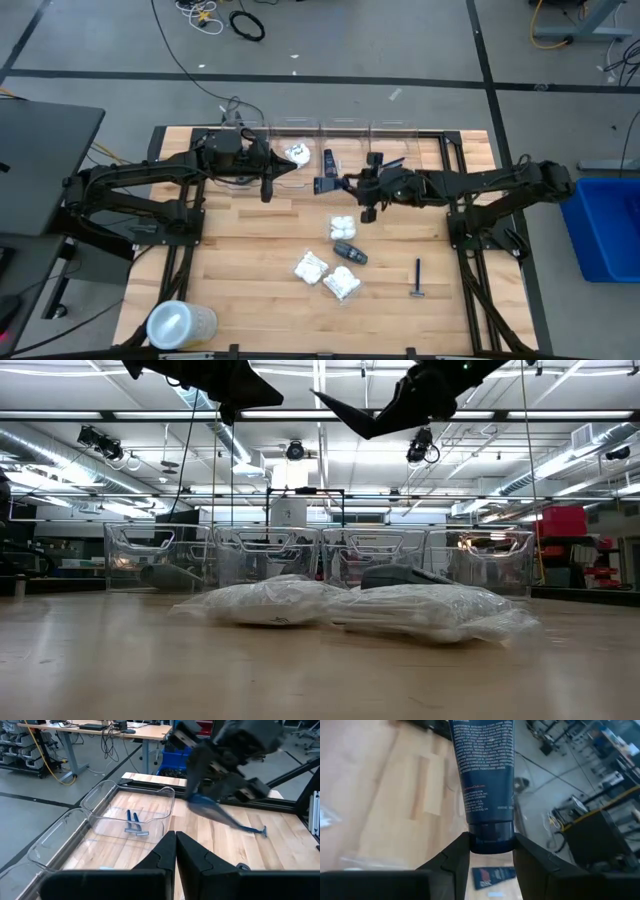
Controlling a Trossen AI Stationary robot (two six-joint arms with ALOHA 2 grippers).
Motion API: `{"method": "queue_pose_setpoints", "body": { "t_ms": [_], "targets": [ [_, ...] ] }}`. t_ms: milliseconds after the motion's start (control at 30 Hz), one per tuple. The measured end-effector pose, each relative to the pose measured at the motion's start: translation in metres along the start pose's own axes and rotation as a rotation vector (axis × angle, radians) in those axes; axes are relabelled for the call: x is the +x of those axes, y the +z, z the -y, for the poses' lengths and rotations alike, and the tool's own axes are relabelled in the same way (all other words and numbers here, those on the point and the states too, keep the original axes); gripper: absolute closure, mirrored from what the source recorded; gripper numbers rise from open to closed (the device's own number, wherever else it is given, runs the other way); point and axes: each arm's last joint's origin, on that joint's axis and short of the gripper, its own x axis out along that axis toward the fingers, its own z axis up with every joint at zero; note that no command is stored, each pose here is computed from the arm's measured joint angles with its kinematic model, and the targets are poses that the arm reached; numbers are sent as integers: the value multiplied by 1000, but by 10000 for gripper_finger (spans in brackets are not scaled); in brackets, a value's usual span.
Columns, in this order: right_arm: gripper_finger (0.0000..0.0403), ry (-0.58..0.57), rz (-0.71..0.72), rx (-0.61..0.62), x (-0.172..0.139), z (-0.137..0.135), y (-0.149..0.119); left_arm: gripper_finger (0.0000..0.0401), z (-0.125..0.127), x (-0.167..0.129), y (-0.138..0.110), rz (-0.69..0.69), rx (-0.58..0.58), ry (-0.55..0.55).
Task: Pick & Place Travel size toiletries
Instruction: Put the blue shave cream into the middle right transparent bin
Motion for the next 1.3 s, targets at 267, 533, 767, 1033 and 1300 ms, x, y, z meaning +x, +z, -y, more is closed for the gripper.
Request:
{"method": "queue_pose_setpoints", "body": {
  "t_ms": [267,533,767,1033,1300],
  "targets": [
    [272,-101,-75,64,11,34,-18,381,0,0,0,1,-1,0],
    [273,-169,-130,126,17,66,-38,381,0,0,0,1,5,16],
    [271,-198,-154,194,19,88,-53,381,0,0,0,1,4,16],
    [269,-204,-162,279,21,99,-62,381,0,0,0,1,4,16],
    [270,-140,-204,292,37,92,-71,381,-1,0,0,1,-1,18]
  ]
}}
